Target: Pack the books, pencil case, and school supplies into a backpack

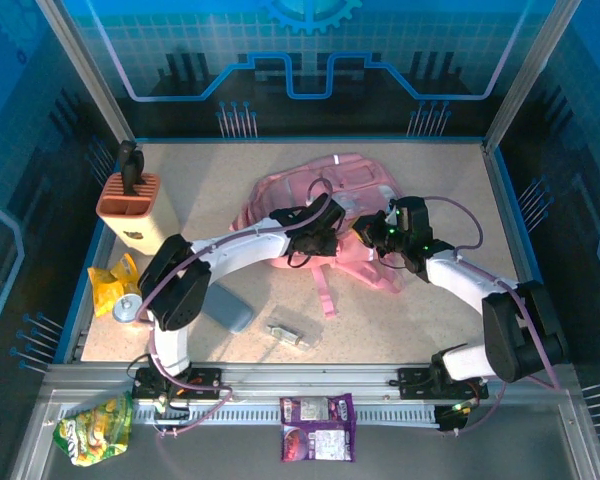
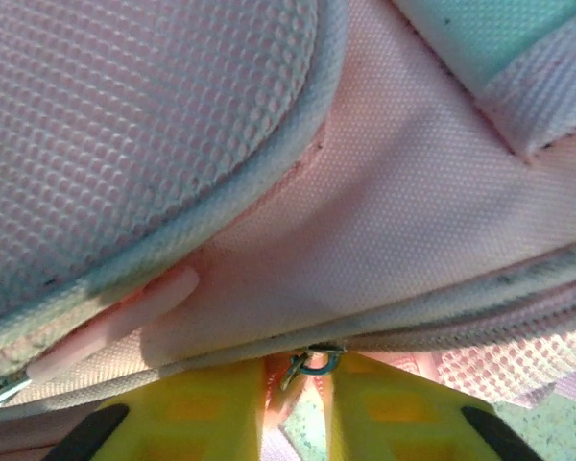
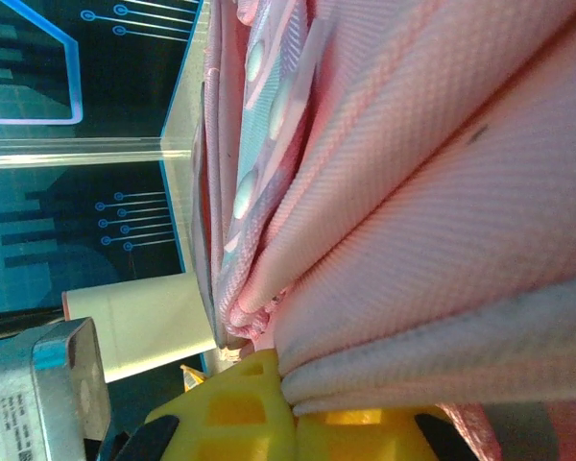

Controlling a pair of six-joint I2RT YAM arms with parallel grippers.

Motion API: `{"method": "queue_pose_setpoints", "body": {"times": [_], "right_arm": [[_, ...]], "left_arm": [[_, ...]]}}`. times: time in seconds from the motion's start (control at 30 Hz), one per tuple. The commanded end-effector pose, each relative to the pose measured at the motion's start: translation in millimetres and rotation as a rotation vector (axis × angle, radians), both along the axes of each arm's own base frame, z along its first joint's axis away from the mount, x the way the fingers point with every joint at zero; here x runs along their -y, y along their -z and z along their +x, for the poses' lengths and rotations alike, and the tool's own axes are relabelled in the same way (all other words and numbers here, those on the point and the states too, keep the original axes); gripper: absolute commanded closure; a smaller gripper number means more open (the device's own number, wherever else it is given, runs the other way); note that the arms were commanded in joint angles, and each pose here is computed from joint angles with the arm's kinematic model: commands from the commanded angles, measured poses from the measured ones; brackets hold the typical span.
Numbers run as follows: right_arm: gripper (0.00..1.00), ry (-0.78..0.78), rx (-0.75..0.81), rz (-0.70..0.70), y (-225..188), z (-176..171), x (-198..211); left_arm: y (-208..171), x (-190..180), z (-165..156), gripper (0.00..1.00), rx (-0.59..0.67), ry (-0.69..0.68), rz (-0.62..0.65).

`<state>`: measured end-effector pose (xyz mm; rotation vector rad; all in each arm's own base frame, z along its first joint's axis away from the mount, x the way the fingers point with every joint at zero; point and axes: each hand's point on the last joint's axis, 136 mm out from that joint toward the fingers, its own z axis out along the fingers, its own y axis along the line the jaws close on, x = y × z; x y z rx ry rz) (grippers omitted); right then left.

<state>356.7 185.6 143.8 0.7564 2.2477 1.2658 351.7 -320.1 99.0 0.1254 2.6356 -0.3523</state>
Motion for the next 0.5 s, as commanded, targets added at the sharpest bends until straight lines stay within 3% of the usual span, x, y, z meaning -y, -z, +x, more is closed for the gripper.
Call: {"method": "queue_pose_setpoints", "body": {"times": [0.0,0.23,0.47], "right_arm": [[1.00,-0.048,0.148,0.054,-47.5,8.6,-11.8],[1.00,-0.040,0.153,0.042,-47.8,8.7,-3.0],[1.00,-0.047,0.145,0.010,-48.3,11.7,16.6]], "left_arm": [[1.3,-9.6,15.3,0.84,0.047,-0.068,0.045],[-13.5,-32.5,15.2,1.00,0.086,-0.105,0.074],[-11.7,-63.9,-4.2,1.00,0.042,-0.091,0.142]]}}
